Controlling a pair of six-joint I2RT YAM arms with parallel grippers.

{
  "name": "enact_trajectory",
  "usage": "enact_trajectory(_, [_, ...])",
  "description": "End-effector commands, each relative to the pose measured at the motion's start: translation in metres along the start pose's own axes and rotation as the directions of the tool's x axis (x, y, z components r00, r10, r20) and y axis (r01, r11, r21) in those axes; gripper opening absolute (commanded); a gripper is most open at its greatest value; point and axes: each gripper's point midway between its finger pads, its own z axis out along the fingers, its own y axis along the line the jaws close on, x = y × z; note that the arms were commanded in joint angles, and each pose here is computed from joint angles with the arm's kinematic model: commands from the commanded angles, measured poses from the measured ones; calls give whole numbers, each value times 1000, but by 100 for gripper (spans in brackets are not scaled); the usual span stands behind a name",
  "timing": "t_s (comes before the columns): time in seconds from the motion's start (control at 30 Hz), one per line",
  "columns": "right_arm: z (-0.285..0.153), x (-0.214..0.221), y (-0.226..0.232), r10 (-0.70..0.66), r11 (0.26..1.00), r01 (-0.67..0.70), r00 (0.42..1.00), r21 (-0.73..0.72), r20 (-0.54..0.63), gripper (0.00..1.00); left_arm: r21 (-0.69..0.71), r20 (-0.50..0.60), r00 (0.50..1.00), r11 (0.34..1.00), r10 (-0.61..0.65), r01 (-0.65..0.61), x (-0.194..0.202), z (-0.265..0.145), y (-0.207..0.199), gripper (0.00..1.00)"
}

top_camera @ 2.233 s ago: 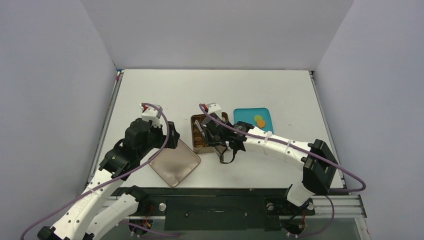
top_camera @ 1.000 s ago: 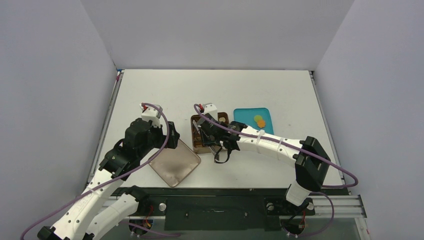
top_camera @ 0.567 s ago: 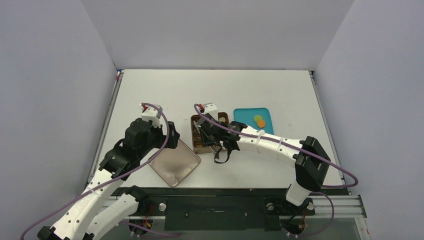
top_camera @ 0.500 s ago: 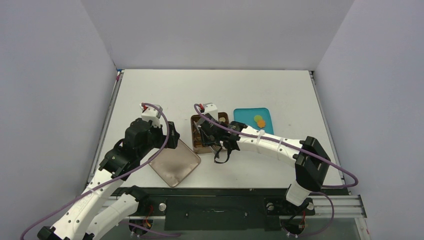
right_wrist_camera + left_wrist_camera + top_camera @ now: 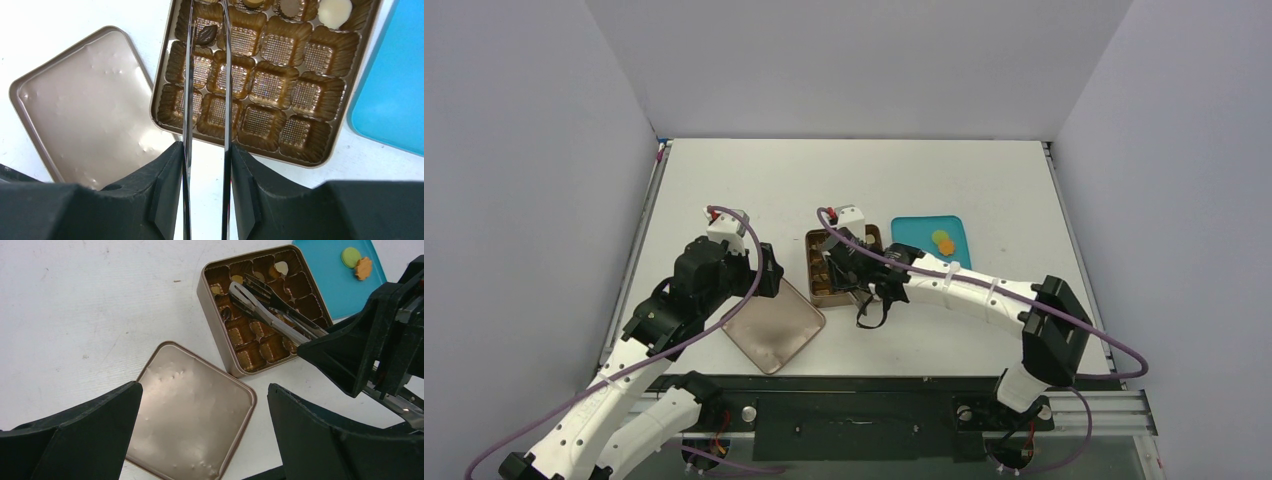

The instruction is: Pack the cookies

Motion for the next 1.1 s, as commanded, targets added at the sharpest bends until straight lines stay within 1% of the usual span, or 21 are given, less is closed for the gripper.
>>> enact_trajectory(0.0, [-32,-28,-6,47,999,-46,992,-8,114,36,2,36,999,1000,-10,10,-11,-1,-1,97])
enact_trajectory(0.2, [-52,-34,-28,71,997,-74,986,12,153,36,-1,38,999,1000,-9,9,-11,-2,-1,97])
enact_trajectory(0.43, [-79,-39,-71,124,988,-139,971,62,206,38,-3,39,999,1000,-9,9,-11,-2,0,97])
enact_trajectory(0.57, [-92,-35,-96,156,980,-180,961,88,228,39,-3,40,999,1000,-8,8,-11,-2,0,97])
enact_trajectory(0.83, [-106,-12,-147,223,945,-270,944,183,243,42,1,40,999,1000,-9,9,-11,-2,-1,97])
enact_trajectory(1.07, [-105,15,-185,274,894,-336,933,295,232,44,9,46,999,1000,-10,10,-13,-4,-2,97])
